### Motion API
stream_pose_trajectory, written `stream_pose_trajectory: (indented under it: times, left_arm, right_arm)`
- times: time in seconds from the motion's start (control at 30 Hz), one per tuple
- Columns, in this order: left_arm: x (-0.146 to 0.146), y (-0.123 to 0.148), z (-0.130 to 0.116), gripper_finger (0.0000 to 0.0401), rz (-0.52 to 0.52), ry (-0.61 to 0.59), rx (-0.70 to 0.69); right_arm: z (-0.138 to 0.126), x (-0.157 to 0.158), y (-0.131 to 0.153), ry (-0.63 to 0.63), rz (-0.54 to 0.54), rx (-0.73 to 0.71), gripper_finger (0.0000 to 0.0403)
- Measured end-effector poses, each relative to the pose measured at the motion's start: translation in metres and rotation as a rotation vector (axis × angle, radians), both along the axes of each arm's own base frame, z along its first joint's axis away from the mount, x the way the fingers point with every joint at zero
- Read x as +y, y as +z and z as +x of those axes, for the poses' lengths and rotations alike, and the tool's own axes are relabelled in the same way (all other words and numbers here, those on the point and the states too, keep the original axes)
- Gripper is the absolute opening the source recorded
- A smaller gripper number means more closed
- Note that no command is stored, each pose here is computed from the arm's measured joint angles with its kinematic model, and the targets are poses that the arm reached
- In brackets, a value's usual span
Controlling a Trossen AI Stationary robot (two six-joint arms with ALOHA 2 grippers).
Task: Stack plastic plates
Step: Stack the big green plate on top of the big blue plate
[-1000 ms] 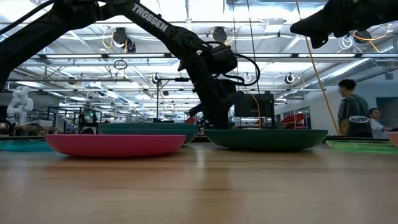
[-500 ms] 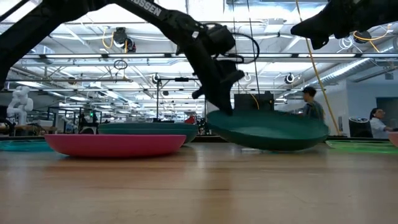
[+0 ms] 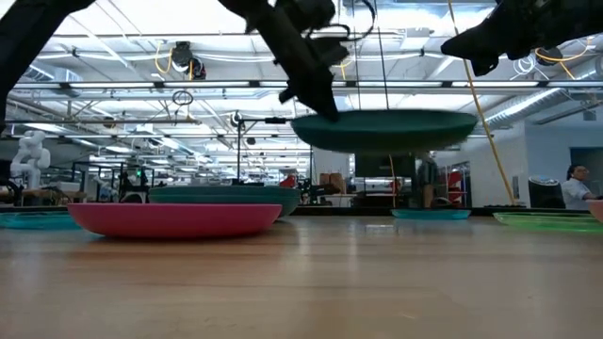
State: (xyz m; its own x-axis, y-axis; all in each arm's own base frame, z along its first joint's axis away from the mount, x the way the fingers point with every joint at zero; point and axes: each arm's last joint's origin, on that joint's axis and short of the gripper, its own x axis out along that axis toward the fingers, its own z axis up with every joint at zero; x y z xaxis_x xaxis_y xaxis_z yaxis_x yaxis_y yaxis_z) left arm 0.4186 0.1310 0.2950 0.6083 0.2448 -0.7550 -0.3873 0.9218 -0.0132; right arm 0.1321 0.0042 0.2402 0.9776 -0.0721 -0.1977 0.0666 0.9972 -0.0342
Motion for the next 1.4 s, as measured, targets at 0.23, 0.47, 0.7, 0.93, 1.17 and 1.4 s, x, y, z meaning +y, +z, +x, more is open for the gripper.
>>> stream_pose_trajectory:
  times: [0.23, 0.47, 0.7, 0.93, 1.17, 1.4]
  left_arm:
    - [-0.004, 0.036, -0.039, 0.0010, 0.087, 0.059, 0.092]
    - [0.006, 0.049, -0.072, 0.0010, 0.126, 0.174, 0.236]
    - [0.031, 0.046, -0.093, 0.0010, 0.101, 0.263, 0.329]
    - [0.048, 0.042, -0.112, 0.0010, 0.061, 0.307, 0.431]
    - [0.058, 0.040, -0.123, 0.0010, 0.031, 0.347, 0.478]
    - [0.059, 0.040, -0.125, 0.0010, 0.026, 0.347, 0.490]
  right_arm:
    - [0.000, 0.000, 0.000, 0.000, 0.004, 0.001, 0.0029]
    - [-0.001, 0.000, -0.003, -0.006, 0.024, 0.028, 0.0029]
    - [0.000, 0.000, -0.003, -0.010, 0.045, 0.024, 0.0029]
    - [-0.001, 0.000, -0.004, -0.011, 0.047, 0.038, 0.0029]
    - [-0.001, 0.000, -0.004, -0.013, 0.057, 0.042, 0.0029]
    - [-0.001, 0.000, -0.006, -0.016, 0.070, 0.056, 0.0029]
